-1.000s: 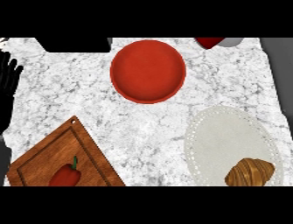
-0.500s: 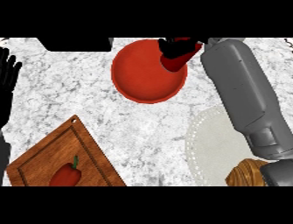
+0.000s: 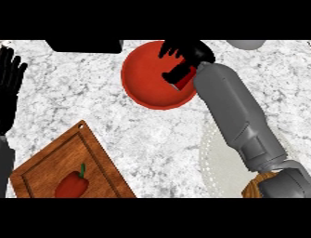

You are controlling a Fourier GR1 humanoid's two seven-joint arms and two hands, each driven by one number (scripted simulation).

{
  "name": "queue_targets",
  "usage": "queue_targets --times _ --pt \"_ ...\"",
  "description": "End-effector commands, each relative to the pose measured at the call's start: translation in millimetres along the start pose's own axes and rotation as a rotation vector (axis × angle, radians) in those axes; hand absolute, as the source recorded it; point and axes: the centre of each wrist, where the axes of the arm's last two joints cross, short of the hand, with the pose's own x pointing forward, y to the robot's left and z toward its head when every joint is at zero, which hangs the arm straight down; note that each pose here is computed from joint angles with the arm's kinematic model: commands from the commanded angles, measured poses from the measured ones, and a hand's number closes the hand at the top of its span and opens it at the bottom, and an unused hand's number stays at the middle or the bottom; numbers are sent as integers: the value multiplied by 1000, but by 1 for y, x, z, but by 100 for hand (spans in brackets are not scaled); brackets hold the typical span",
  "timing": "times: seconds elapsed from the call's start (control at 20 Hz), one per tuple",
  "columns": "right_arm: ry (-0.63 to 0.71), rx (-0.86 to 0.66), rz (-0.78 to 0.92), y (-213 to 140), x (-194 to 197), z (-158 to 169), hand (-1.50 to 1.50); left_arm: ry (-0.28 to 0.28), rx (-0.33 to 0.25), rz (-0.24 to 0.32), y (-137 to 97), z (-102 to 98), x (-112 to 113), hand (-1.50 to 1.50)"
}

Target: Pick the can from the placemat and place it in the bowl

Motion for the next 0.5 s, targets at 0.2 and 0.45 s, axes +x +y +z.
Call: queue_targets --times 0.2,0.45 --pt "-88 -116 -310 13 -18 -2 -150 -9 -10 11 -7 -3 -5 0" --pt "-103 -377 -407 -12 -47 7 -150 -1 -4 -6 8 0 7 0"
